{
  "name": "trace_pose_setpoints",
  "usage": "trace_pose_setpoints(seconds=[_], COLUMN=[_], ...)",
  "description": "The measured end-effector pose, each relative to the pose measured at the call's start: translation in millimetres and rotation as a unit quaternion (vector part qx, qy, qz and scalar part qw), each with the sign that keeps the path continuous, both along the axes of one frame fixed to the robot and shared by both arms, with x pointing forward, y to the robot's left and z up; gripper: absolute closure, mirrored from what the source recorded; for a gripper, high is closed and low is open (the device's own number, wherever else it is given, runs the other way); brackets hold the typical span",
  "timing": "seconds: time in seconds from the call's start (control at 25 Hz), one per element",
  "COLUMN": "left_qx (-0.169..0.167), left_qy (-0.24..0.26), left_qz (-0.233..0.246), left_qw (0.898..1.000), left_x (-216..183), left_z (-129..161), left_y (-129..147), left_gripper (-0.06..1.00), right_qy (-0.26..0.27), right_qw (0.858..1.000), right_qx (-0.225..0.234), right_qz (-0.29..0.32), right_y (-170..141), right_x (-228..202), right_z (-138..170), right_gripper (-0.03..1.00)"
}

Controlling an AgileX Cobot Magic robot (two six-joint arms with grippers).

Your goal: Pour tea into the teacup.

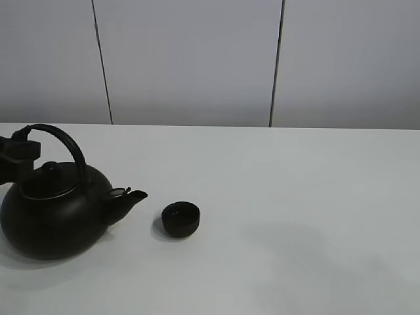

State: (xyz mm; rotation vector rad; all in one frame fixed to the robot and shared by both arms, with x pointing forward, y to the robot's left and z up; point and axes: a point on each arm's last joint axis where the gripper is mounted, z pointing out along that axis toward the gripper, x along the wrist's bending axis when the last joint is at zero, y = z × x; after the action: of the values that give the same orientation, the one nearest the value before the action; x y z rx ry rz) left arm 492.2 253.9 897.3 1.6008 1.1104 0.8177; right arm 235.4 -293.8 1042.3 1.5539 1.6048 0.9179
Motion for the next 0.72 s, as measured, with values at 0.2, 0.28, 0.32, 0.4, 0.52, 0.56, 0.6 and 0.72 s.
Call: trace_pose_setpoints(seconds=[0.2,0.28,0.32,0.4,0.52,0.56,0.6,0.72], left_qx=[-0.023,-0.026,-0.027,-0.030,-0.030,-0.030,-0.030,-0.029], left_qy=[-0.004,-0.006,-0.006,-0.005,0.009,0.013,0.018,0.026], left_qz=[0.005,0.007,0.007,0.007,0.009,0.009,0.009,0.010], left_qw=[1.000,1.000,1.000,1.000,0.999,0.999,0.999,0.999], left_x=[1,1,0,-3,-13,-16,-18,-23], left_z=[2,3,3,2,-2,-4,-5,-7], left_y=[0,0,0,0,1,1,2,2], left_gripper=[0.68,0.65,0.63,0.62,0.61,0.61,0.61,0.61], right_qy=[0.000,0.000,0.000,0.000,0.000,0.000,0.000,0.000], right_qw=[1.000,1.000,1.000,1.000,1.000,1.000,1.000,1.000], right_qx=[0.000,0.000,0.000,0.000,0.000,0.000,0.000,0.000], right_qz=[0.000,0.000,0.000,0.000,0.000,0.000,0.000,0.000], right_y=[0,0,0,0,0,0,0,0], right_x=[0,0,0,0,0,0,0,0], right_z=[0,0,0,0,0,0,0,0], right_gripper=[0.48,0.48,0.48,0.48,0.48,0.48,0.48,0.48])
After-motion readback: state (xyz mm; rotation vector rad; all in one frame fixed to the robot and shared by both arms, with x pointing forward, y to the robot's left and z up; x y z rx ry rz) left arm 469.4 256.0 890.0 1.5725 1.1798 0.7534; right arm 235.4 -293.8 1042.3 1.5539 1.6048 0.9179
